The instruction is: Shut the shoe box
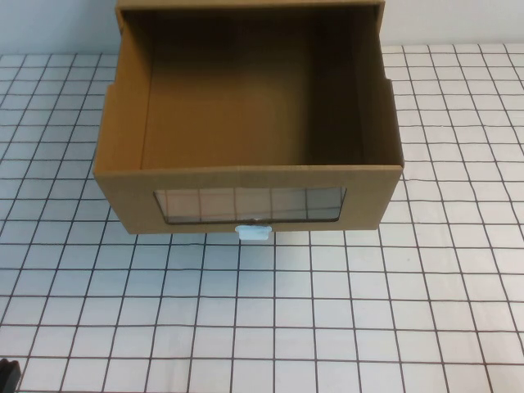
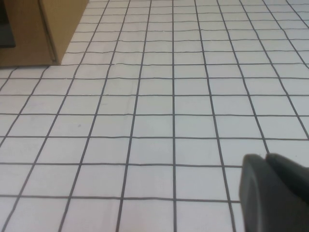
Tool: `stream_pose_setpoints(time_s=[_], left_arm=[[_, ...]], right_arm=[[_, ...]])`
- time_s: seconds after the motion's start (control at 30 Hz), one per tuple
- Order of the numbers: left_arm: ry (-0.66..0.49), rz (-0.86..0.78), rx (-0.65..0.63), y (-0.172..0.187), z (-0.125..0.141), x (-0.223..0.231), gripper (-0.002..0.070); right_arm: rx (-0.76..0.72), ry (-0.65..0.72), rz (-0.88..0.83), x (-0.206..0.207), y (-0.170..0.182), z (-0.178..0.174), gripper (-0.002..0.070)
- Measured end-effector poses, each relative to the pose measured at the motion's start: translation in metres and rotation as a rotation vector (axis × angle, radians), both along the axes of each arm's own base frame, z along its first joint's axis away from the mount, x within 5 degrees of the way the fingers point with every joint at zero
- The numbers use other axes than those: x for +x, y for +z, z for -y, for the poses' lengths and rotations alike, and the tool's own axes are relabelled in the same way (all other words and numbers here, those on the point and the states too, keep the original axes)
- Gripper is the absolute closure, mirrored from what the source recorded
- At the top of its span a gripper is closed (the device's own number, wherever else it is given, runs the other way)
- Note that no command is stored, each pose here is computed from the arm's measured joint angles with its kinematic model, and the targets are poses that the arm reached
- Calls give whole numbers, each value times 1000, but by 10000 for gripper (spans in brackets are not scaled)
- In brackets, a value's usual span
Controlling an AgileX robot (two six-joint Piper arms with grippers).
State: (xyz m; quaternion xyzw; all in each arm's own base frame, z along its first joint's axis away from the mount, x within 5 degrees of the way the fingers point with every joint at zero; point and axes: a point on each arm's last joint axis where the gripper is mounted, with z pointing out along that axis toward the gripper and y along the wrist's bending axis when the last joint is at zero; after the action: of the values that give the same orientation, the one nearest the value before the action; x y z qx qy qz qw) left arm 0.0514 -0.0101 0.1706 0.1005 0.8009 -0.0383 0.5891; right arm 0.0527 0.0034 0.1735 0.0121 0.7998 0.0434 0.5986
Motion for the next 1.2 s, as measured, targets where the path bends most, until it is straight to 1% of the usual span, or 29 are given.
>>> stream_pose_setpoints(time_s=[0.17,0.3,0.5,0.6,0.73,0.9,0.97,1.1,1.2], left_arm=[[1,38,-7,3,0,1,680],[1,71,-17,6,0,2,680],[8,156,-57,14,0,3,680],[13,244,-101,23,0,4,680],[15,435,-196,42,0,3,680],[-9,743,-384,71,-2,-6,680],[-27,870,-439,81,-4,-13,680],[-55,1091,-487,97,-7,-26,680],[-66,1177,-506,101,-8,-33,680]], right_arm=[[0,0,6,0,1,0,690],[3,16,57,1,5,-1,690],[13,17,207,3,19,-1,689],[19,14,312,4,28,-1,689],[30,8,491,2,44,0,689],[46,0,761,-6,67,1,689],[52,-3,859,-11,75,2,690],[58,-6,959,-16,82,2,690],[59,-6,972,-17,83,2,690]])
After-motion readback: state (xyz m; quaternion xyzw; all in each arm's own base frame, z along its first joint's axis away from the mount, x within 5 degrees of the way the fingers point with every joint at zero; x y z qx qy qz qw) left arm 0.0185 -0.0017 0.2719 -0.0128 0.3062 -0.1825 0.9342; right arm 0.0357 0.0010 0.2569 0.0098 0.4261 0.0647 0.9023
